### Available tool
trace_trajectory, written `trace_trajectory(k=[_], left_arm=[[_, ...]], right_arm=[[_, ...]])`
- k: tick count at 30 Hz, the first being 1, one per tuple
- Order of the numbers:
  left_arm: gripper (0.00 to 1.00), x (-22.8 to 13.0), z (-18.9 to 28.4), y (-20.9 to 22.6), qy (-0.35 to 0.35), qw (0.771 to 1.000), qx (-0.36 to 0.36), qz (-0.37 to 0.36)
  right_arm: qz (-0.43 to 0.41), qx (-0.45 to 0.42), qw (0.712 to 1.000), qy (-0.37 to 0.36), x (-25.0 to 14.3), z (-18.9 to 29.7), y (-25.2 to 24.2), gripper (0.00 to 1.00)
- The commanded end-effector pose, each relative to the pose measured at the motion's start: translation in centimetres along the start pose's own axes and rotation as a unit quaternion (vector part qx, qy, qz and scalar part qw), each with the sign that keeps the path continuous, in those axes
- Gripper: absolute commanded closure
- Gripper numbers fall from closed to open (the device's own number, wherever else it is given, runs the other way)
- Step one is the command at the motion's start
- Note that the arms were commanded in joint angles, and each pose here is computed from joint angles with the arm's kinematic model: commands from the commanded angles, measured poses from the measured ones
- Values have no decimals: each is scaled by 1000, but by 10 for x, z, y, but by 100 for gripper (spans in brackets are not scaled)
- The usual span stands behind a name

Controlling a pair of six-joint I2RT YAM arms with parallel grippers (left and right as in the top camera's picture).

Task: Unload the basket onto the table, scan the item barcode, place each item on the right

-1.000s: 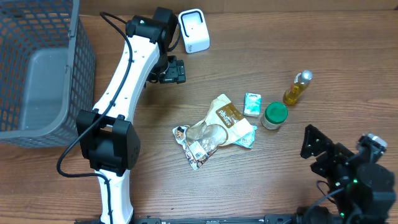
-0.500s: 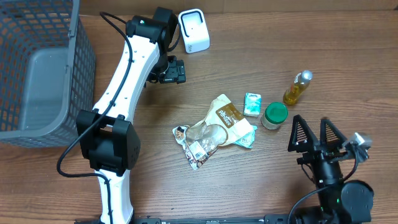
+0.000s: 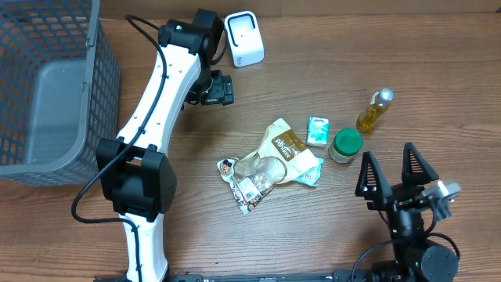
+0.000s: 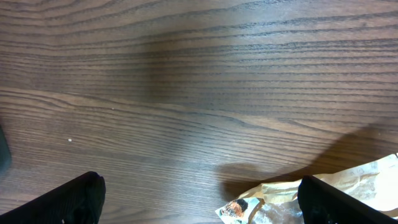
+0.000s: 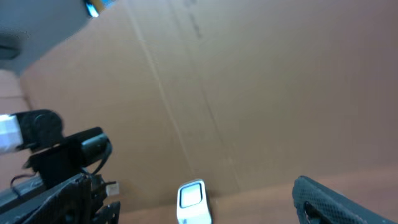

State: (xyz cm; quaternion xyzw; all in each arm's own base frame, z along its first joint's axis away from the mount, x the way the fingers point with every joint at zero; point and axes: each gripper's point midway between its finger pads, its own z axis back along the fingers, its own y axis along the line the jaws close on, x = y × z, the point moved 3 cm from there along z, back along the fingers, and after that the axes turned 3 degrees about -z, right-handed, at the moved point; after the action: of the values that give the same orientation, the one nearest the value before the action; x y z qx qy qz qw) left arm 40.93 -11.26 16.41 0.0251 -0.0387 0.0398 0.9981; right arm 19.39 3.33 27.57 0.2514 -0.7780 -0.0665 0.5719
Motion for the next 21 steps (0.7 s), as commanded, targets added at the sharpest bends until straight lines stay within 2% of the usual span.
trace_trajectory(k=[1,6,13,19,21], left_arm=[[0,3,14,3,-21,1000,-1,-1],[0,3,14,3,-21,1000,-1,-1],[0,3,14,3,-21,1000,-1,-1],[0,3,14,3,-21,1000,-1,-1],[0,3,14,3,-21,1000,-1,-1]], right_arm=[[71,36,997,-7,-8,2,6,0],[80,35,996,-9,-21,3,-1,0],[100,5,993,70,-54,5,-17,0],[96,-34,979,179,-98,17,-38,0],[101,-37,979,176,-97,16,-39,0]])
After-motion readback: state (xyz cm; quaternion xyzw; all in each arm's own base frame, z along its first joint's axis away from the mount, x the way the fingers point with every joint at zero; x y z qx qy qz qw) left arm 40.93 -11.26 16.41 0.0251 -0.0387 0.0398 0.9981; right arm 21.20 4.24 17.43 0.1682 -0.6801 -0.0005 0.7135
